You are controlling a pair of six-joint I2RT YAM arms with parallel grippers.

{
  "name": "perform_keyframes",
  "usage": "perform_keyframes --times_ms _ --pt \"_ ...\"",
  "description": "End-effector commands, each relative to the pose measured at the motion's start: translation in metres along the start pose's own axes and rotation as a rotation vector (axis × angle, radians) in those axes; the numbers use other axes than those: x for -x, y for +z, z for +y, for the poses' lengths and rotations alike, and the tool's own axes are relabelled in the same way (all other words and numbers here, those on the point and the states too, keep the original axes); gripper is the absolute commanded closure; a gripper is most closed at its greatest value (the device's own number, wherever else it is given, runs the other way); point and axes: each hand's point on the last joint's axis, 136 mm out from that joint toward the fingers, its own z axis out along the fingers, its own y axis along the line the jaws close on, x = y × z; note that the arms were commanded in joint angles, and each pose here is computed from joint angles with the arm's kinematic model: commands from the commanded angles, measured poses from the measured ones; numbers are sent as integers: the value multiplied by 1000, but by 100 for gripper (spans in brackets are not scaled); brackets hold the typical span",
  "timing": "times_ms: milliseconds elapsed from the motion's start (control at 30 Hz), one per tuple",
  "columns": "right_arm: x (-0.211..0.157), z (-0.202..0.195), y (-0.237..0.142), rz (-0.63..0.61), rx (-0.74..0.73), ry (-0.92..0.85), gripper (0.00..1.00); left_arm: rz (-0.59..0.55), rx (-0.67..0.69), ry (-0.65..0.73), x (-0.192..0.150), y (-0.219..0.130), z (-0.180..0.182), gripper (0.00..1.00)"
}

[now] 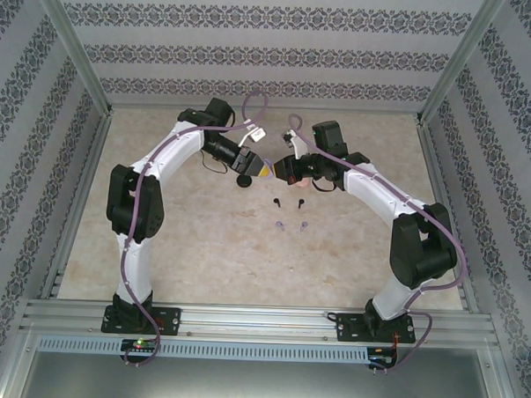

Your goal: Insert wireless bluetooth earbuds into charging case

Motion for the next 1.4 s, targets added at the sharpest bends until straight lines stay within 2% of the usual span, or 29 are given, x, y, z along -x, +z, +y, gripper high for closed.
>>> perform_keyframes --times_ms 0,133,167,200,267,367,467,667,867,1067,1233,1367 --pt "14 14 3 -26 38 -36 100 10 -48 19 -3 9 -7 71" --pt "17 14 0 -37 24 -30 98 6 -54 20 -3 9 -8 85" --pt "19 14 -2 -44 20 -27 89 5 -53 21 -3 9 -7 88" --pt "22 14 -5 -55 18 -18 75 1 -54 23 -3 10 -7 92" --pt "25 15 -15 -81 8 1 61 -25 -45 32 0 8 -5 96" --pt "24 14 -34 -116 -14 48 47 -97 -9 46 8 -4 -2 100" --pt "7 10 -48 -114 -52 112 43 -179 51 76 18 -22 -1 100" --pt "-52 -1 -46 13 -201 198 42 -351 216 175 36 -51 -12 100" --pt "-104 -14 -22 173 -321 234 42 -556 399 239 48 -82 -17 100" --pt "-135 -26 -3 300 -458 227 43 -754 580 319 43 -104 -16 100" --pt "-150 -30 9 400 -522 203 43 -843 608 311 32 -110 -19 100" --pt "-158 -32 20 455 -558 189 44 -926 600 384 28 -115 -29 100"
